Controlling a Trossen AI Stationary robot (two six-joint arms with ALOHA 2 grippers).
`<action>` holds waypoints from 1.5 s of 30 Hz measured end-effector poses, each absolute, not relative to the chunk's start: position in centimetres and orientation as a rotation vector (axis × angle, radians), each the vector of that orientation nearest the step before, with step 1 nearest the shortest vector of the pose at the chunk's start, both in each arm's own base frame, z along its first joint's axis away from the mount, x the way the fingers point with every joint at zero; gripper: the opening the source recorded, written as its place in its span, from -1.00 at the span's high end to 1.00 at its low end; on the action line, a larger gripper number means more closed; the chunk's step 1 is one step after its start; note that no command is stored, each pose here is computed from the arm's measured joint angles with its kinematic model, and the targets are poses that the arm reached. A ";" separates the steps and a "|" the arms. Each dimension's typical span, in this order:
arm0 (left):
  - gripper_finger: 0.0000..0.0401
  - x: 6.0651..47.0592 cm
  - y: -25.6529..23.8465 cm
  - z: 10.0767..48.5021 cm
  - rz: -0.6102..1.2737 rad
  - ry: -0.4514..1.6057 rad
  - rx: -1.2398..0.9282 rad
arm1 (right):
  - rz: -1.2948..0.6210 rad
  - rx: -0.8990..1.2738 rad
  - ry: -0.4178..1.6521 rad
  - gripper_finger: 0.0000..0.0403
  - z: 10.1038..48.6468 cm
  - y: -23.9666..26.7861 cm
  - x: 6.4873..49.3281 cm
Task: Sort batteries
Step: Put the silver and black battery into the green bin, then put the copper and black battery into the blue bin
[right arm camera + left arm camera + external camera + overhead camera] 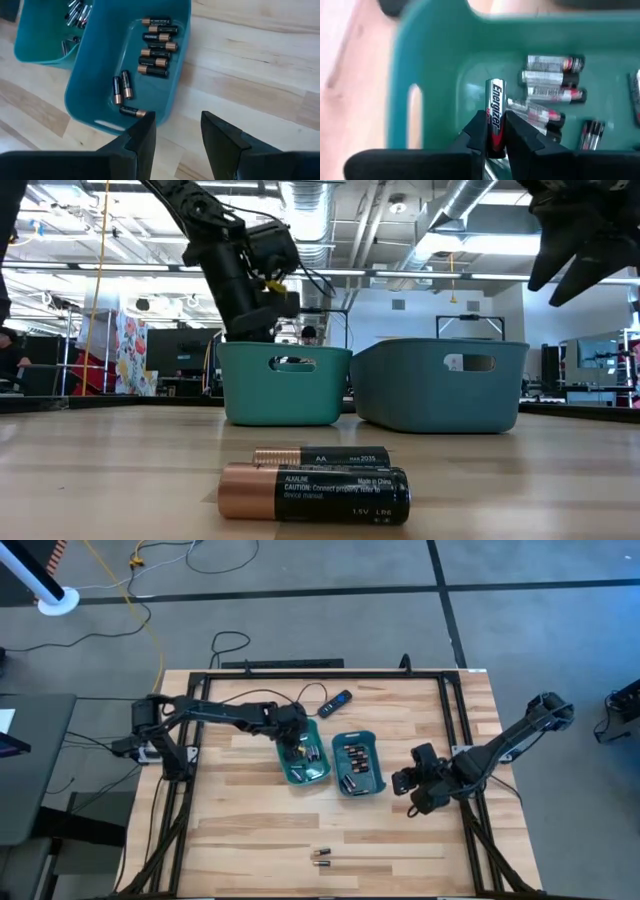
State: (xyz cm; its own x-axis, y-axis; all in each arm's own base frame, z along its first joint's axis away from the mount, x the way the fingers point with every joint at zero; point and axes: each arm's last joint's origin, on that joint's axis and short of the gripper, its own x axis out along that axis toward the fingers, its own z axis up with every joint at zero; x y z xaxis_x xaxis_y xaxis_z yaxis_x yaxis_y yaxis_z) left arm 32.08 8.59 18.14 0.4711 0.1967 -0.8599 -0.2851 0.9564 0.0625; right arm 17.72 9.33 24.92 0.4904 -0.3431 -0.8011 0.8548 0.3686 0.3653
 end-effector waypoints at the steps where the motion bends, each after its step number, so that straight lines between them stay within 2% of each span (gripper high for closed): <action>1: 0.80 32.2 8.5 17.7 0.289 1.053 -0.089 | -0.857 0.877 0.689 0.15 24.9 9.2 17.8; 9: 0.55 32.8 8.5 16.5 0.288 1.059 -0.105 | -0.884 0.901 0.669 0.15 24.9 8.6 18.2; 19: 0.51 32.7 8.5 16.7 0.302 1.048 -0.127 | -0.896 0.906 0.664 0.15 24.9 8.3 18.3; 25: 0.50 32.0 8.3 19.1 0.345 0.978 -0.195 | -0.876 0.864 0.682 0.15 24.9 8.4 18.3; 31: 0.50 30.0 7.7 23.4 0.401 0.863 -0.253 | -0.840 0.789 0.714 0.15 24.9 8.4 18.3; 38: 0.50 27.6 3.3 27.5 0.437 0.751 -0.330 | -0.748 0.649 0.787 0.15 24.9 9.3 17.7; 45: 0.50 27.2 -3.6 28.2 0.356 0.689 -0.305 | -0.671 0.552 0.843 0.15 24.8 10.6 16.6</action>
